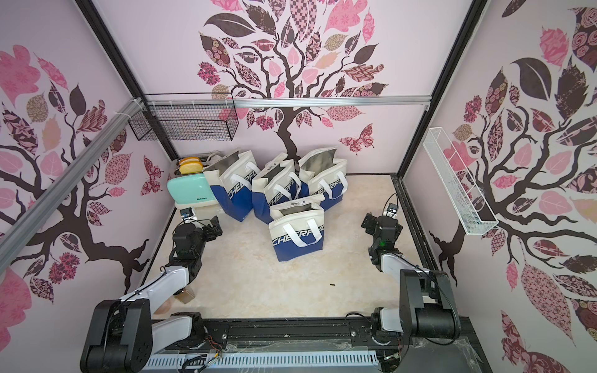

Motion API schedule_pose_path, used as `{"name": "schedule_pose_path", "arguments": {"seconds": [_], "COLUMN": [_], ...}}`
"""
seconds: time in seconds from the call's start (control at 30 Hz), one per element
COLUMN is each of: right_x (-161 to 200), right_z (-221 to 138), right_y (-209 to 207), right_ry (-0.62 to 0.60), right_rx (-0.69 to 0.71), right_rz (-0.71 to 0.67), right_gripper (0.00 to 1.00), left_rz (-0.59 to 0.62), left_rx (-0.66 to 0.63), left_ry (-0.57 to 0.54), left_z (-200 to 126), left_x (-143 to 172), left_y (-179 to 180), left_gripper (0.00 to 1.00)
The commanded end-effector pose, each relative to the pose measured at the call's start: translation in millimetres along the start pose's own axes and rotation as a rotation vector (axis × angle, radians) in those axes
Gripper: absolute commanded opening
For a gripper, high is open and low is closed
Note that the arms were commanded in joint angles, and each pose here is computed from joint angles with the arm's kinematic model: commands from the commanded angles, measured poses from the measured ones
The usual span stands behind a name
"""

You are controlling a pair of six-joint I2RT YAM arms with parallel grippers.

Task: Open the takeout bag
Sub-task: Reset both arms

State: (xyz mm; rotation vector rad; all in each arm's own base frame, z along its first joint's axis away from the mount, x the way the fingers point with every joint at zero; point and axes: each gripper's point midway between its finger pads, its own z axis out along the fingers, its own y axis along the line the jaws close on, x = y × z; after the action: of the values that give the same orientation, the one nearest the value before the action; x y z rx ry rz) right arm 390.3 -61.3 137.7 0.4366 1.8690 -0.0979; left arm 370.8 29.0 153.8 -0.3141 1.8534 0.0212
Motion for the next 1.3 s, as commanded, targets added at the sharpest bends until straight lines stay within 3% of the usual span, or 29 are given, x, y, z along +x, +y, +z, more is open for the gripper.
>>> {"name": "schedule_pose_path", "arguments": {"seconds": [0.0,0.17,0.23,0.47,0.57,0.67,0.8,1.13,1.27], "right_x": [-30,8,7,40,37,35,33,34,33], "right_z": [-4,-14,-15,3,-1,4,8,9,9], "right_y": [20,9,5,60,50,43,37,36,37], "right_ry": [-0.086,-0.035,-0.085,-0.056,-0.074,-0.063,-0.054,-0.051,-0.053], "right_rx": [-0.098,-0.091,-0.079,-0.222,-0.181,-0.126,-0.075,-0.075,-0.076], "right_rz": [-0.017,-0.017,0.015,-0.208,-0.182,-0.161,-0.145,-0.145,-0.145], "right_gripper": [0.99,0.99,0.99,0.99,0.99,0.99,0.99,0.99,0.99], "left_rz": [-0.033,-0.025,-0.013,0.019,0.049,0.058,0.045,0.075,0.092], "left_rx": [-0.033,-0.054,-0.046,-0.004,-0.002,-0.021,-0.045,-0.049,-0.024], "left_ry": [-0.108,-0.104,-0.101,-0.072,-0.052,-0.016,-0.084,-0.113,-0.066], "left_z": [-1,2,3,12,9,4,-4,31,35], "left_x": [-15,-15,-15,-15,-11,14,17,33,38], "left_y": [8,14,14,8,8,16,24,23,18], "left_gripper": [0.98,0.98,0.98,0.98,0.98,0.98,0.98,0.98,0.98]}}
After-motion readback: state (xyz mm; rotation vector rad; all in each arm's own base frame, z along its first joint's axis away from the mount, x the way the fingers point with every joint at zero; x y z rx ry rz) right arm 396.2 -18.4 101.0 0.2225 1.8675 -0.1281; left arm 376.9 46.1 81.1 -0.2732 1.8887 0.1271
